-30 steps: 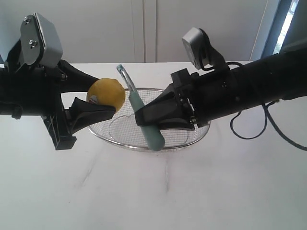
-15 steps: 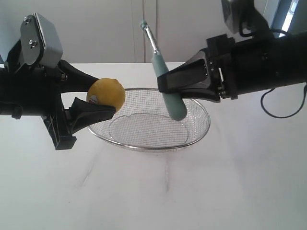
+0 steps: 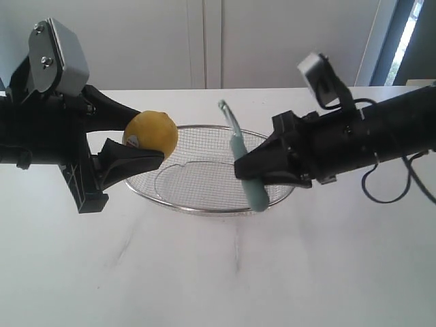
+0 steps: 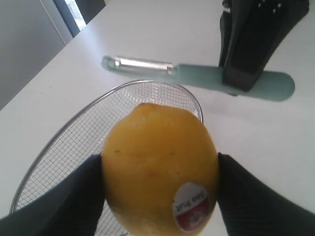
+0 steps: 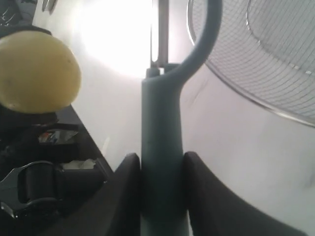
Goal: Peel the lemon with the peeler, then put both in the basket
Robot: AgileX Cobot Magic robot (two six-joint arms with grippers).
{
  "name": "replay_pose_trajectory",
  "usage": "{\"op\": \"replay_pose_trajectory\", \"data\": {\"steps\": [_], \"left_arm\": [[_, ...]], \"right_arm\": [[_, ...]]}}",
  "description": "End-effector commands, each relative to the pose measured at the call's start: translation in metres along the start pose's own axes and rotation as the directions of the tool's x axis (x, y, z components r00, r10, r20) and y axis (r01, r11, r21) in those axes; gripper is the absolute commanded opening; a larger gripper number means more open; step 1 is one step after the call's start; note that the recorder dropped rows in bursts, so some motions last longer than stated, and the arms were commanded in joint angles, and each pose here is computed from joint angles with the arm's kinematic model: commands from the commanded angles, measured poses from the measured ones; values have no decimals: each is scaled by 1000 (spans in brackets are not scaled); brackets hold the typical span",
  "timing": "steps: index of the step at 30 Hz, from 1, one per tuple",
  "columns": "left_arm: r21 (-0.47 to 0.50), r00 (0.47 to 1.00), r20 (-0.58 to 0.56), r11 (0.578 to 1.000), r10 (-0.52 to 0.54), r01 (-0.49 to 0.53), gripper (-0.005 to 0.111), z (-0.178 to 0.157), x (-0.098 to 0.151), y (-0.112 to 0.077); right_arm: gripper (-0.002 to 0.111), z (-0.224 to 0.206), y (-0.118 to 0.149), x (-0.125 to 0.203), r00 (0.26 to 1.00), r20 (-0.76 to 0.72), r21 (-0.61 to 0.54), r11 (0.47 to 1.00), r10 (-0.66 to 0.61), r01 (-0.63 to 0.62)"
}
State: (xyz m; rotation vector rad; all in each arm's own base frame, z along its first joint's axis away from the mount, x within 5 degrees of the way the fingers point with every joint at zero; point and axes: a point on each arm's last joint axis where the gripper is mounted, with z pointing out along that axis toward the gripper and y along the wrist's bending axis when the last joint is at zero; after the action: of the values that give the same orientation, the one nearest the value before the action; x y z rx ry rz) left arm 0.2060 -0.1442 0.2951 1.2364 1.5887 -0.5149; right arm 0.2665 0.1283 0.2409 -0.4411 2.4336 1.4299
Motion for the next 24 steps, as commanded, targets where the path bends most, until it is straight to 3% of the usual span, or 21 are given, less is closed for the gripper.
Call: {"op": "replay_pose_trajectory", "data": {"steps": [1, 7, 24], "left_arm": [[16, 999, 28, 1000, -25, 25, 0, -1, -3, -3], [16, 999, 28, 1000, -25, 25, 0, -1, -3, -3], [1, 999, 23, 1000, -25, 25, 0, -1, -2, -1]], "right_arm": [[0, 28, -3, 7, 994, -87, -103, 992, 66, -74], [0, 55, -1, 16, 977, -185, -198, 970, 106, -143], [0, 57, 4, 9, 988, -108, -261, 956, 106, -131]]}}
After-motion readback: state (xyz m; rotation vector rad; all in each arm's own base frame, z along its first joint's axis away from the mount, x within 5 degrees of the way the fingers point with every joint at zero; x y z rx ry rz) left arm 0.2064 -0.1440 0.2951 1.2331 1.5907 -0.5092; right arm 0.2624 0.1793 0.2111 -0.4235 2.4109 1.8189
